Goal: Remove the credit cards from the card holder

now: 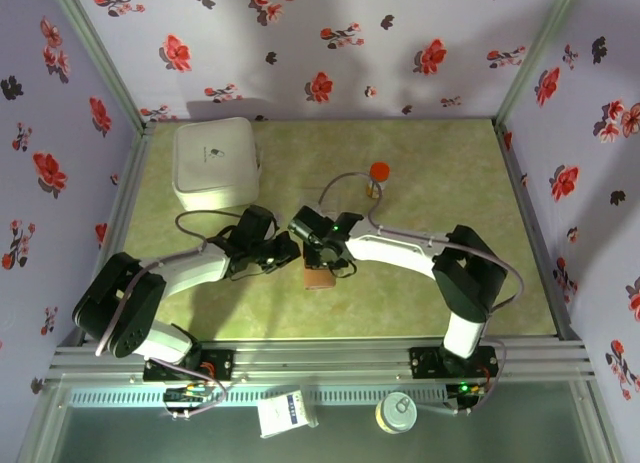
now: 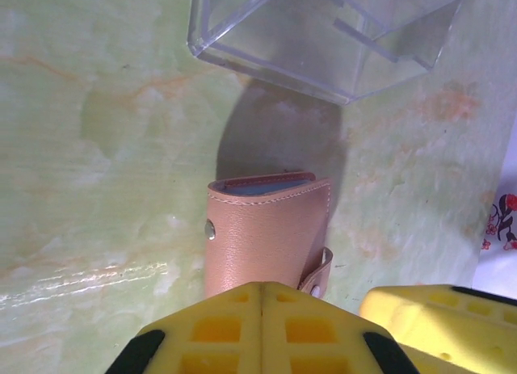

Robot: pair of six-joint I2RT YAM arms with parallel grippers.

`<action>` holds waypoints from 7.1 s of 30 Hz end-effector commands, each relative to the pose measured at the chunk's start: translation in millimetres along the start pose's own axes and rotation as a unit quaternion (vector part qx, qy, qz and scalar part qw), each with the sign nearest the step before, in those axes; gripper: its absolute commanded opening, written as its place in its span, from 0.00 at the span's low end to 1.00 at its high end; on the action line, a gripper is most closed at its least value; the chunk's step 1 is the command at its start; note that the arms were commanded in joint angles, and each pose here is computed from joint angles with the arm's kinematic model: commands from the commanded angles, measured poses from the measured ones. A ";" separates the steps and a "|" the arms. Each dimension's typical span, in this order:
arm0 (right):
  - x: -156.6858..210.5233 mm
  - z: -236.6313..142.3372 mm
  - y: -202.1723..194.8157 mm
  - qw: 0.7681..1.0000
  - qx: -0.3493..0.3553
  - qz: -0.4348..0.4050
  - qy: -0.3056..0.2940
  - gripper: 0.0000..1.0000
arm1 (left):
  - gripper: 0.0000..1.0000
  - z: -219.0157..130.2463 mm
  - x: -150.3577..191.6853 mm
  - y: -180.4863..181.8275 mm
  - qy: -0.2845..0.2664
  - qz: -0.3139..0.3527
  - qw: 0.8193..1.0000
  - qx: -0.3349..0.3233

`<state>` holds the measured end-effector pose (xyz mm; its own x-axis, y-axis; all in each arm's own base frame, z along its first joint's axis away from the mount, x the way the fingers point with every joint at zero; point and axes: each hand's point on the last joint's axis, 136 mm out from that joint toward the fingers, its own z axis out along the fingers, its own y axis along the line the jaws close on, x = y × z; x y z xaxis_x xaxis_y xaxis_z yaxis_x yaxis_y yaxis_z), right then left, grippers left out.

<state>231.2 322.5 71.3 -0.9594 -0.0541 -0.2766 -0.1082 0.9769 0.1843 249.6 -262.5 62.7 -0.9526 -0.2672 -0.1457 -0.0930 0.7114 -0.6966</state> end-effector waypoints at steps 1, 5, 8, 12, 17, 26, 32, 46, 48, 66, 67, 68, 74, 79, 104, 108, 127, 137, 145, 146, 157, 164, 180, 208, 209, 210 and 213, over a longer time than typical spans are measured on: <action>4.9 4.9 -14.6 0.998 0.046 -0.025 0.019 0.35 | 0.03 -2.7 1.4 -1.3 -0.007 -0.002 1.000 0.006; 7.2 12.7 -13.0 0.998 0.053 -0.028 0.031 0.34 | 0.03 -3.0 1.7 -0.8 -0.007 0.000 1.000 0.005; 6.9 15.6 -12.9 0.997 0.057 -0.028 0.033 0.34 | 0.03 -2.7 2.2 0.3 -0.006 0.000 1.000 0.003; 9.6 21.3 -15.0 0.997 0.064 -0.031 0.040 0.34 | 0.03 -5.1 1.7 0.1 -0.011 0.003 1.000 0.005; 13.3 32.0 -10.8 0.997 0.051 -0.025 0.054 0.32 | 0.02 -5.2 1.1 -1.7 -0.011 0.004 1.000 0.007; 19.7 44.3 -11.0 0.997 0.024 -0.003 0.071 0.19 | 0.02 -0.4 3.7 -2.0 0.001 0.004 1.000 0.009; 23.0 47.2 -12.2 0.997 0.003 0.012 0.072 0.16 | 0.01 8.6 6.3 -9.1 0.017 0.004 1.000 0.017; 15.3 38.1 -13.9 0.998 -0.026 0.034 0.054 0.03 | 0.01 31.3 22.6 1.0 0.061 0.003 0.998 -0.019; 13.8 34.6 -14.6 0.998 -0.024 0.031 0.050 0.03 | 0.01 33.5 24.1 7.1 0.069 0.005 0.997 -0.036; -2.6 0.6 -35.3 0.999 0.037 0.002 0.016 0.04 | 0.02 40.1 27.1 32.0 0.081 0.005 0.992 -0.093; -3.7 -1.5 -37.8 0.999 0.044 0.000 0.014 0.04 | 0.02 39.5 26.5 29.6 0.079 0.006 0.993 -0.088; -3.8 -2.7 -39.8 0.999 0.049 -0.003 0.013 0.04 | 0.03 38.4 25.1 26.6 0.076 0.007 0.994 -0.083; -8.3 -9.5 -48.0 0.998 0.067 -0.005 0.006 0.14 | 0.05 32.4 18.7 9.9 0.060 0.015 0.997 -0.055; -8.2 -6.9 -47.7 0.998 0.065 -0.006 0.007 0.16 | 0.08 31.2 15.3 3.2 0.052 0.017 0.998 -0.043; 1.8 17.9 -46.2 0.998 0.050 0.009 0.036 0.14 | 0.16 26.0 13.3 0.4 0.037 0.014 0.999 -0.032; 2.1 15.2 -50.6 0.997 0.061 0.013 0.035 0.13 | 0.16 25.8 13.2 0.7 0.037 0.014 0.999 -0.032; 5.8 26.0 -47.5 0.997 0.041 0.038 0.051 0.19 | 0.14 28.5 13.9 3.9 0.043 0.014 0.998 -0.042; 12.2 40.5 -44.9 0.996 0.010 0.060 0.068 0.17 | 0.13 29.3 14.7 4.9 0.044 0.014 0.998 -0.041; 18.6 51.8 -46.2 0.994 0.003 0.070 0.078 0.16 | 0.13 29.3 15.0 4.1 0.042 0.013 0.998 -0.037; 19.6 53.6 -46.7 0.994 0.003 0.071 0.080 0.16 | 0.13 29.1 15.0 4.2 0.042 0.013 0.998 -0.037; 15.5 48.9 -45.1 0.994 -0.013 0.081 0.068 0.09 | 0.13 29.5 14.5 3.4 0.042 0.010 0.998 -0.035; 7.4 30.3 -48.8 0.997 -0.006 0.054 0.052 0.07 | 0.13 16.4 1.3 -8.7 0.013 0.013 1.000 -0.011; -11.1 -14.7 -42.0 1.000 -0.006 0.002 0.031 0.07 | 0.14 -37.9 -44.3 -10.2 -0.070 0.019 0.997 0.002; -17.0 -42.6 6.1 0.998 -0.027 -0.051 0.022 0.07 | 0.14 -35.1 -29.7 16.9 -0.025 -0.005 1.000 -0.009; -16.4 -42.1 4.2 0.998 -0.026 -0.050 0.021 0.08 | 0.14 -32.0 -28.2 18.1 -0.019 -0.008 1.000 -0.010; -16.0 -41.6 1.3 0.998 -0.025 -0.046 0.021 0.08 | 0.14 -28.0 -26.3 18.3 -0.011 -0.008 1.000 -0.011; -13.1 -39.0 -7.9 0.999 -0.020 -0.038 0.022 0.08 | 0.13 -15.9 -20.0 21.1 0.009 -0.007 1.000 -0.018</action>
<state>234.7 322.7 107.4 -0.9590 -0.1544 -0.2378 -0.2085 0.9524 0.2224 265.7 -222.9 66.9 -0.9401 -0.3083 -0.1455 -0.1347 0.7280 -0.6723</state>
